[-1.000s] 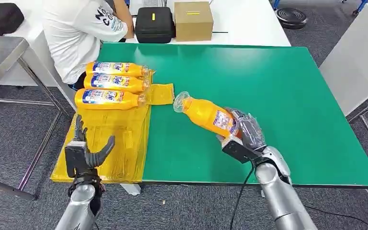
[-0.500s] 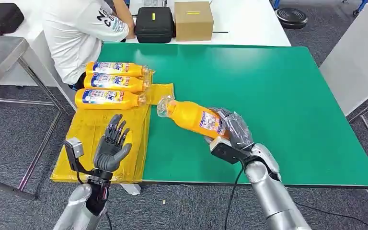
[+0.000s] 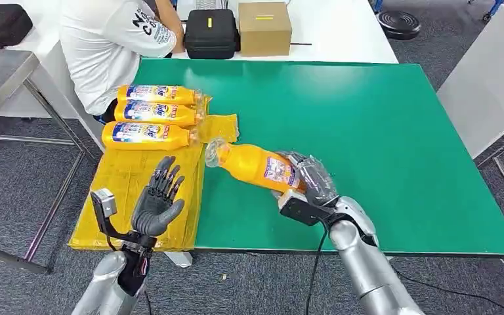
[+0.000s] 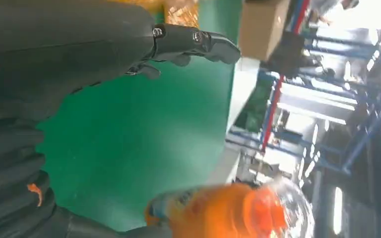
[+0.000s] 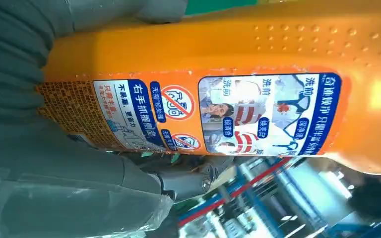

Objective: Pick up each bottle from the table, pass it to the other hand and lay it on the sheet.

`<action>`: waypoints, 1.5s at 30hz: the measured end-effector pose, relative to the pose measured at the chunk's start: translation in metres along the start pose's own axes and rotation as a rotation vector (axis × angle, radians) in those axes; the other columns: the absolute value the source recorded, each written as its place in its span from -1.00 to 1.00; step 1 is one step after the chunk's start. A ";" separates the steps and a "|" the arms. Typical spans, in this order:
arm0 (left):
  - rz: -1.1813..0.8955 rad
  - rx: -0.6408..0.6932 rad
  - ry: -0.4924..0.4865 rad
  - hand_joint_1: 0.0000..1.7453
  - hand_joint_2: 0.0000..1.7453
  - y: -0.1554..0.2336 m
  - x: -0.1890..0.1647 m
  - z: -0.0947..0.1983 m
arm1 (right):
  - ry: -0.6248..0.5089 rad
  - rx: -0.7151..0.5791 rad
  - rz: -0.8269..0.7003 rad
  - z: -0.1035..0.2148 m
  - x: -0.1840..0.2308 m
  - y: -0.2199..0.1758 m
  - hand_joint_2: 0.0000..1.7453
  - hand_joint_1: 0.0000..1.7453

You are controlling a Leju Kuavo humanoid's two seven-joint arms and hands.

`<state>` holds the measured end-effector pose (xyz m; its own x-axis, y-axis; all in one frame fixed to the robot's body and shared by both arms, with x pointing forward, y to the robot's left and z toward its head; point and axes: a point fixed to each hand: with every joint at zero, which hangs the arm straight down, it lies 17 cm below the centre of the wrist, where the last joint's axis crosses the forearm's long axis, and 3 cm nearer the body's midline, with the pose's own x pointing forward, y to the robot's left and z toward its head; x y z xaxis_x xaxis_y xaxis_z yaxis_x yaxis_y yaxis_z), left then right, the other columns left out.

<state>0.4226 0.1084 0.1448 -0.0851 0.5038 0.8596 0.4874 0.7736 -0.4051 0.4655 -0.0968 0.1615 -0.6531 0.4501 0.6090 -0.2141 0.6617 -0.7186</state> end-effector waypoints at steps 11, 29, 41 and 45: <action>0.034 -0.053 -0.034 -1.00 1.00 -0.011 0.017 -0.004 | -0.070 0.149 -0.078 -0.020 0.028 0.057 1.00 1.00; 0.043 -0.122 -0.032 -1.00 1.00 -0.031 0.021 -0.015 | -0.079 0.236 -0.205 -0.018 0.045 0.100 1.00 1.00; 0.055 -0.120 -0.038 -1.00 1.00 -0.032 0.023 -0.017 | -0.033 0.225 -0.137 -0.020 0.034 0.103 1.00 1.00; 0.054 -0.123 -0.030 -1.00 1.00 -0.033 0.021 -0.017 | -0.026 0.208 -0.123 -0.022 0.033 0.101 1.00 1.00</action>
<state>0.4193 0.0871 0.1816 -0.0811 0.5557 0.8274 0.5945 0.6933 -0.4074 0.4383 -0.0027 0.1164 -0.6305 0.3568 0.6893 -0.4365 0.5713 -0.6951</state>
